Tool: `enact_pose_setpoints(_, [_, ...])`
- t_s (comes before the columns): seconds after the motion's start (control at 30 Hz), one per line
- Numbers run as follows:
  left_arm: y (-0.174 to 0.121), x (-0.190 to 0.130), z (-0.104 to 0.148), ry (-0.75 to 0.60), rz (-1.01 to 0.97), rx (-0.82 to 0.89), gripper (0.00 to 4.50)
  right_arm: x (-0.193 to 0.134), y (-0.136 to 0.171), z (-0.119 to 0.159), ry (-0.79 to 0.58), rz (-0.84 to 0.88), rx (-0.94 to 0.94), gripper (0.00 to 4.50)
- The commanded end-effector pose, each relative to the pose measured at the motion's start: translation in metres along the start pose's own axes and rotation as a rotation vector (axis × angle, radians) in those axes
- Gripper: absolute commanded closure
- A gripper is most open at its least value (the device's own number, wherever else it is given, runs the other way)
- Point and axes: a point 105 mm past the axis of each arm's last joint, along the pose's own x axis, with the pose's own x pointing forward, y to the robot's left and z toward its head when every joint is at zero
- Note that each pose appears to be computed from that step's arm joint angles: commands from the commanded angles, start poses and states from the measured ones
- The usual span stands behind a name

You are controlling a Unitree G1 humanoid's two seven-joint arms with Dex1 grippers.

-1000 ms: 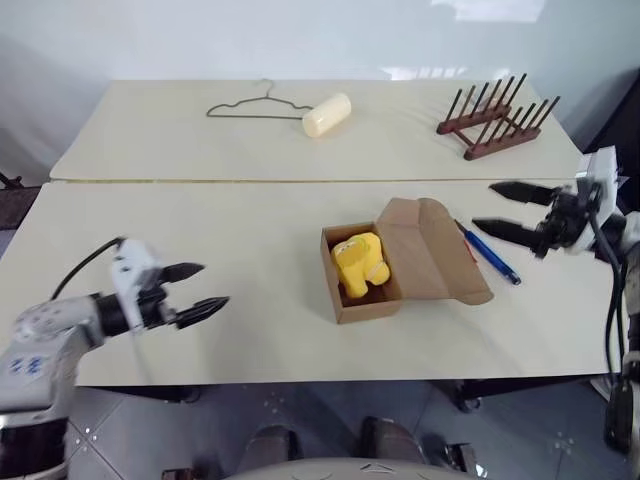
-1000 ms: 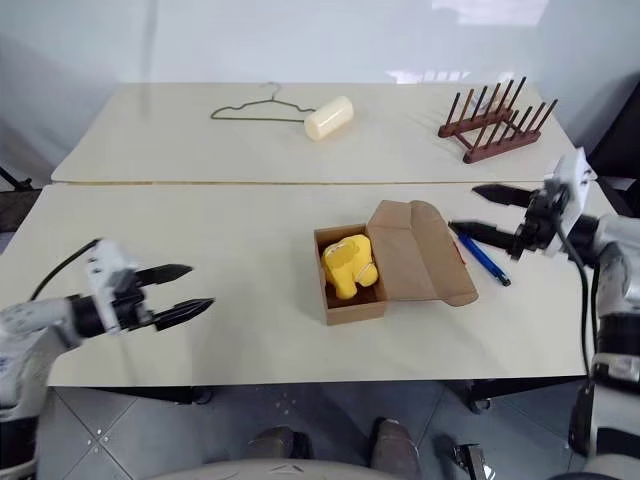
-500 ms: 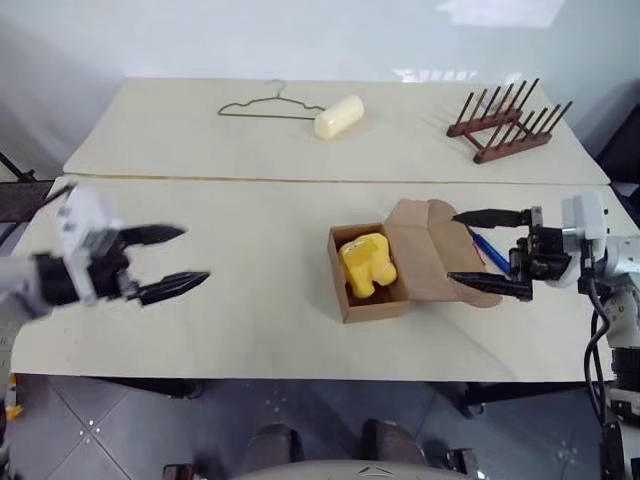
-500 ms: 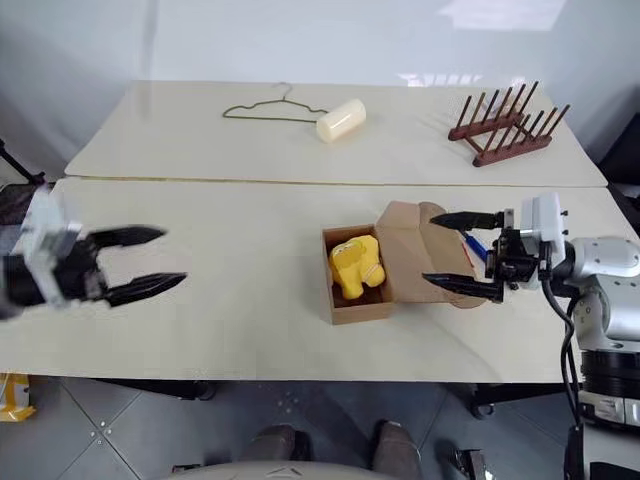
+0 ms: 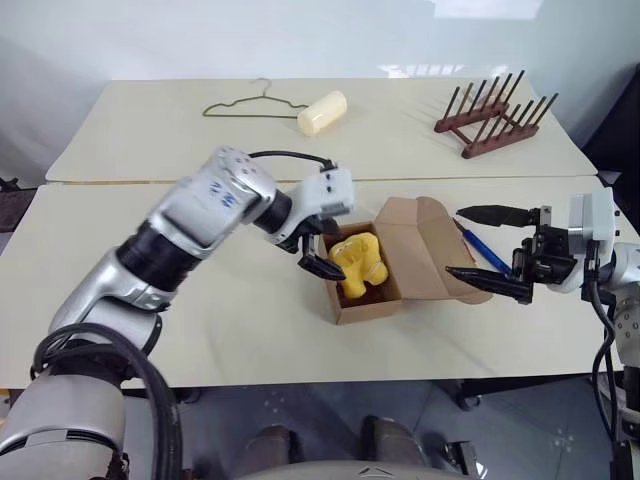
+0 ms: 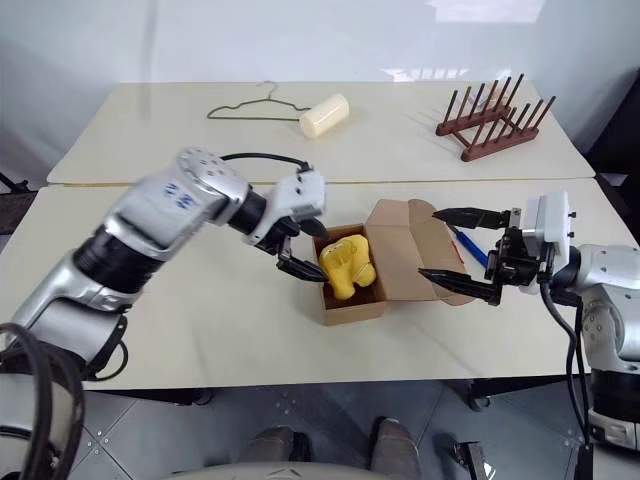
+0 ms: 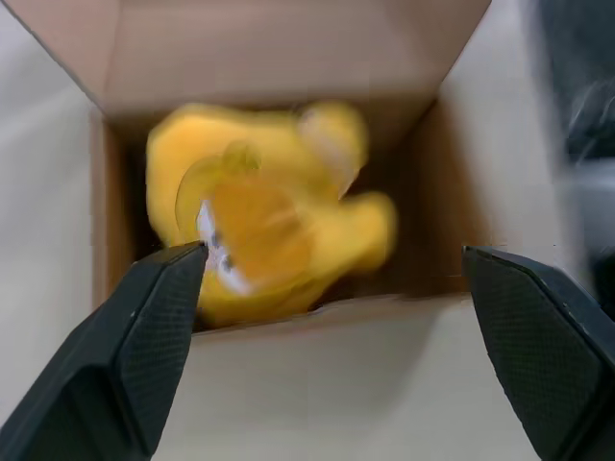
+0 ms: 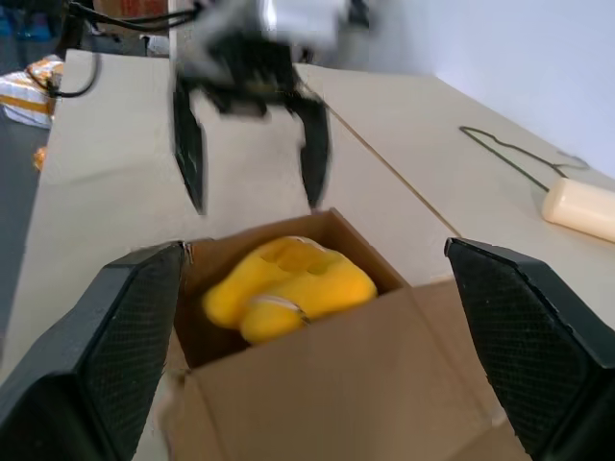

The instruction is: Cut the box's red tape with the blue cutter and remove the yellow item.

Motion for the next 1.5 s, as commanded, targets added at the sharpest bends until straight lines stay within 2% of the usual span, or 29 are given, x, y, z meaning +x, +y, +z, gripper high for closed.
enact_pose_setpoints(0.03, [0.021, 0.003, 0.012, -0.015, 0.068, 0.013, 0.03, 0.001, 0.006, 0.017, -0.038, -0.024, -0.042, 0.0])
enact_pose_setpoints(0.2, [0.019, 0.02, 0.015, 0.005, -0.022, 0.03, 0.03, -0.001, 0.016, 0.013, -0.031, -0.069, -0.021, 0.0])
enact_pose_setpoints(0.3, [0.018, 0.022, 0.01, 0.038, -0.049, 0.062, 0.64, -0.002, 0.018, 0.013, -0.033, -0.091, -0.02, 0.0])
enact_pose_setpoints(0.47, [0.024, 0.021, 0.017, 0.005, -0.035, 0.079, 2.12, 0.0, 0.021, 0.012, -0.041, -0.112, -0.015, 0.0])
enact_pose_setpoints(0.63, [0.032, 0.009, 0.048, -0.21, 0.003, 0.057, 3.59, -0.004, 0.018, 0.006, -0.05, -0.164, -0.005, 0.0])
enact_pose_setpoints(0.73, [0.035, -0.009, 0.071, -0.444, 0.002, 0.009, 4.28, -0.006, 0.016, 0.0, -0.052, -0.194, 0.0, 0.0])
enact_pose_setpoints(0.77, [0.035, -0.014, 0.075, -0.496, -0.002, 0.002, 4.44, -0.007, 0.016, -0.002, -0.053, -0.2, 0.001, 0.0])
enact_pose_setpoints(0.87, [0.04, -0.037, 0.086, -0.701, 0.025, -0.046, 4.49, -0.005, 0.015, -0.004, -0.078, -0.216, 0.008, 0.0])
enact_pose_setpoints(0.93, [0.05, -0.068, 0.087, -0.891, 0.136, -0.065, 4.49, 0.001, 0.015, -0.003, -0.118, -0.213, 0.012, 0.0])
enact_pose_setpoints(1.0, [0.052, -0.104, 0.064, -1.007, 0.282, -0.054, 4.49, 0.017, 0.019, 0.0, -0.18, -0.168, 0.025, 0.0])
enact_pose_setpoints(1.07, [0.049, -0.121, 0.042, -1.016, 0.37, -0.071, 4.49, 0.027, 0.024, 0.003, -0.219, -0.129, 0.04, 0.0])
enact_pose_setpoints(1.1, [0.045, -0.13, 0.006, -0.953, 0.467, -0.089, 4.49, 0.039, 0.03, 0.004, -0.253, -0.07, 0.061, 0.0])
enact_pose_setpoints(1.13, [0.039, -0.135, -0.017, -0.896, 0.532, -0.097, 4.49, 0.046, 0.035, 0.005, -0.275, -0.028, 0.074, 0.0])
enact_pose_setpoints(1.2, [0.019, -0.15, -0.083, -0.73, 0.695, -0.152, 4.49, 0.063, 0.049, 0.006, -0.301, 0.103, 0.083, 0.0])
enact_pose_setpoints(1.33, [-0.027, -0.173, -0.169, -0.521, 0.894, -0.329, 4.49, 0.079, 0.056, 0.0, -0.296, 0.237, 0.061, 0.0])
enact_pose_setpoints(1.47, [-0.059, -0.174, -0.21, -0.434, 0.944, -0.456, 4.49, 0.085, 0.05, -0.007, -0.276, 0.276, 0.022, 0.0])
enact_pose_setpoints(1.5, [-0.067, -0.172, -0.213, -0.443, 0.932, -0.478, 4.14, 0.086, 0.046, -0.008, -0.275, 0.274, 0.018, 0.0])
